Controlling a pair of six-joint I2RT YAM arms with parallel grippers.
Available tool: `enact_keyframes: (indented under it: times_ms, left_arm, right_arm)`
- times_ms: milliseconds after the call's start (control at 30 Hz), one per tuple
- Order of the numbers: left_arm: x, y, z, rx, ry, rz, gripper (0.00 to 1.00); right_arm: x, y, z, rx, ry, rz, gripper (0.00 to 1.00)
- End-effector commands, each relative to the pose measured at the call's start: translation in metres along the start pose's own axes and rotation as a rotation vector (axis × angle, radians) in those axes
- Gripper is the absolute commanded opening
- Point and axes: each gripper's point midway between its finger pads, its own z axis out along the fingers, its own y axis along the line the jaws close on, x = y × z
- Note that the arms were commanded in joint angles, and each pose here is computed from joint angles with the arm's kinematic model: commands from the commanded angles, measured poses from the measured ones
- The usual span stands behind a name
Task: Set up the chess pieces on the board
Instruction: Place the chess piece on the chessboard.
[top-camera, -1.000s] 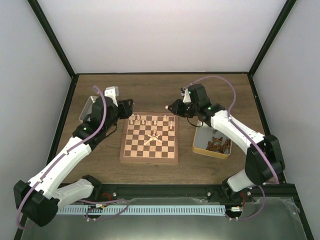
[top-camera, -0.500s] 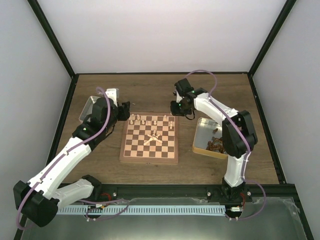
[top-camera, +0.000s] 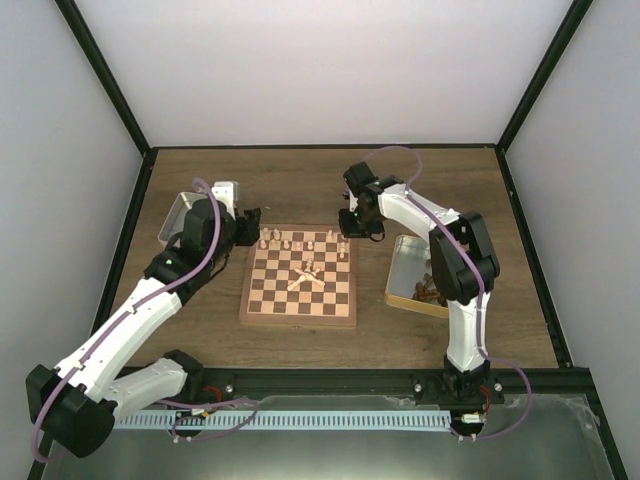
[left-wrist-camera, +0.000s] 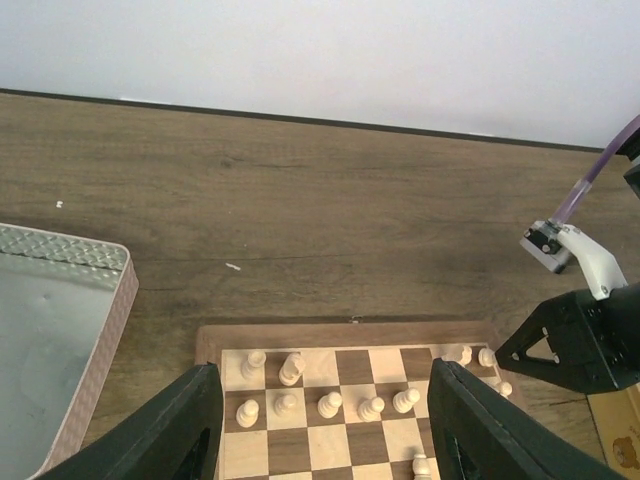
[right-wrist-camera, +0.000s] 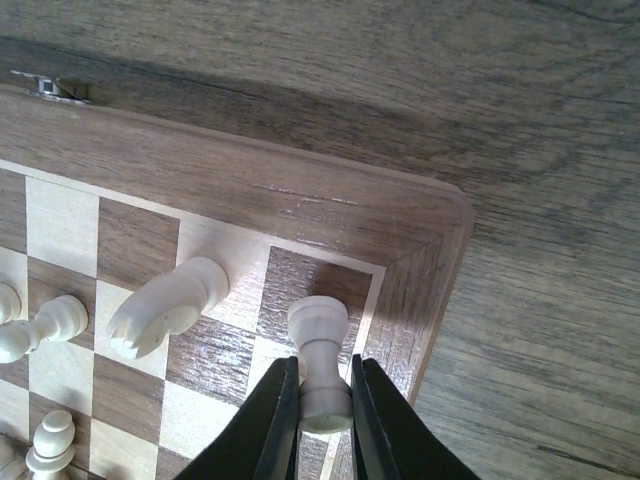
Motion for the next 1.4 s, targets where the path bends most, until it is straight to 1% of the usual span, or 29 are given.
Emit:
enact_keyframes:
  times_ms: [0, 233, 567, 800, 933, 1067, 1200, 1367]
  left_arm:
    - [0.000, -0.001, -0.001, 0.016, -0.009, -0.012, 0.58]
    - [0.001, 0.000, 0.000, 0.016, -0.009, -0.014, 0.58]
    - [0.002, 0.000, 0.000, 0.015, -0.010, -0.014, 0.58]
    - [0.003, 0.000, 0.000, 0.016, -0.007, -0.015, 0.58]
    - [0.002, 0.000, 0.000, 0.018, -0.009, -0.016, 0.58]
    - [0.002, -0.001, 0.000, 0.024, -0.007, -0.018, 0.58]
    - [0.003, -0.004, 0.001, 0.036, -0.004, -0.019, 0.58]
    - [0.003, -0.008, 0.002, 0.060, 0.004, -0.020, 0.58]
  right_arm:
    - [-0.009, 0.006, -0.006, -0.003, -0.017, -0.017, 0.16]
    - [-0.009, 0.010, -0.005, -0.022, -0.012, -0.019, 0.21]
    - [-0.015, 0.017, -0.012, -0.047, -0.038, -0.017, 0.21]
    - [-0.016, 0.020, -0.015, -0.053, -0.056, -0.024, 0.27]
    - [-0.018, 0.028, -0.023, -0.089, -0.088, -0.030, 0.30]
    - [-0.020, 0.020, -0.036, -0.046, -0.138, 0.000, 0.34]
    - [-0.007, 0.017, -0.050, -0.032, -0.176, 0.027, 0.37]
    - [0.023, 0.027, -0.048, -0.050, -0.161, 0.034, 0.38]
